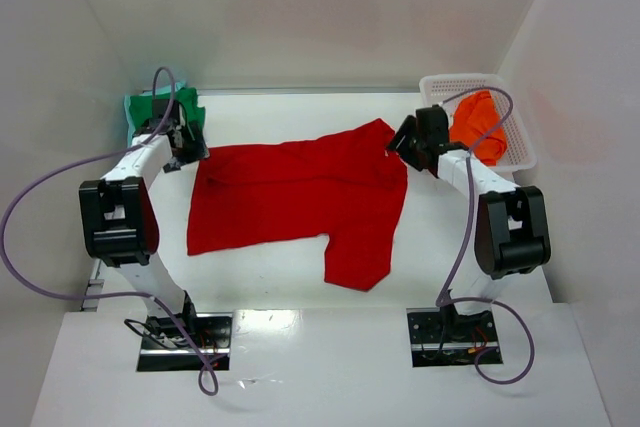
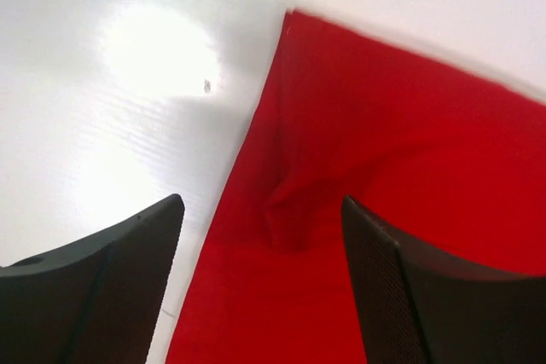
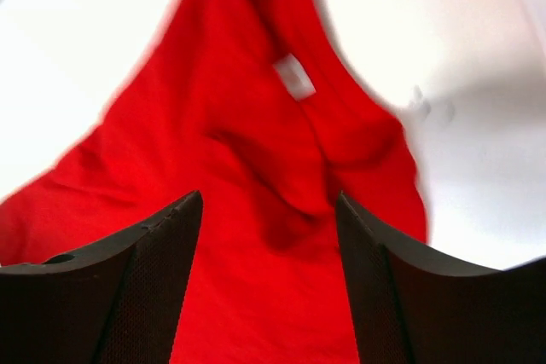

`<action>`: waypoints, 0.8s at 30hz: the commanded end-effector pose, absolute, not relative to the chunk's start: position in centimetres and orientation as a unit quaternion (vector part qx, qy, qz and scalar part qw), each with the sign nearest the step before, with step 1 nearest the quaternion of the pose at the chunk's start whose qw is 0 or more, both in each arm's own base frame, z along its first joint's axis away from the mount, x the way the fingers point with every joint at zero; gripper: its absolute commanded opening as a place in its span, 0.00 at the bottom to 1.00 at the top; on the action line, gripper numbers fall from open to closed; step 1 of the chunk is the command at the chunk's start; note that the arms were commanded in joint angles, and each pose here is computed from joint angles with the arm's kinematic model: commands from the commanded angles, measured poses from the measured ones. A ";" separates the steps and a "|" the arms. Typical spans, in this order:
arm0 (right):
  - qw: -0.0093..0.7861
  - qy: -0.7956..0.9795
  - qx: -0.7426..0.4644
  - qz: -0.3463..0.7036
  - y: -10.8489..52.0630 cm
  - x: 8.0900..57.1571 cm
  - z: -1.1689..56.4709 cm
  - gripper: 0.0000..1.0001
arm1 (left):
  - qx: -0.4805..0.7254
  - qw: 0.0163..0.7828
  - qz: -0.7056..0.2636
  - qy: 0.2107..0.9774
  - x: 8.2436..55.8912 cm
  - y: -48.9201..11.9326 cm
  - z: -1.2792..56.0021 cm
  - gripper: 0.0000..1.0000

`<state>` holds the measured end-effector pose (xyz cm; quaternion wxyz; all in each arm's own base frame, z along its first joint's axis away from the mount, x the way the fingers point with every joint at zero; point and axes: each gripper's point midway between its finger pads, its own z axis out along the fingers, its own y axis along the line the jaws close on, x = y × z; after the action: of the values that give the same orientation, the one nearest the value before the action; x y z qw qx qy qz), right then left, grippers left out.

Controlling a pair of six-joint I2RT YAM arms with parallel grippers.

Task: Fold and stack the t-shirts
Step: Fold the flattened tshirt in 1/3 of the way

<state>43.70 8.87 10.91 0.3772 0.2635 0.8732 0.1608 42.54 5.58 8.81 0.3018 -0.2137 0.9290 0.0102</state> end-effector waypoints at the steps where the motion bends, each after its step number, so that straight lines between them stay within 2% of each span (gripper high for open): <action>1: 0.453 0.855 0.206 0.145 8.5 47.2 16.3 0.70 | -0.225 0.370 -0.007 0.901 45.0 6.5 13.4 0.85; 3: 0.461 0.854 0.190 0.152 9.1 48.8 17.1 0.73 | -0.221 0.382 -0.017 0.897 45.6 6.2 13.9 0.86; 8: 0.442 0.870 0.153 0.155 10.3 51.7 14.9 0.74 | -0.198 0.403 -0.062 0.891 47.6 5.2 14.3 0.86; 13: 0.421 0.885 0.136 0.144 10.7 54.4 12.3 0.64 | -0.187 0.380 -0.109 0.899 48.1 4.2 11.7 0.85; 24: 0.398 0.899 0.124 0.135 11.0 55.7 8.8 0.63 | -0.188 0.330 -0.142 0.914 48.3 3.4 6.9 0.75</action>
<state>53.72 10.45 6.60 0.3681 0.1425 0.9097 0.1290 46.84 3.38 5.91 0.3113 -0.1889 0.9239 -0.1178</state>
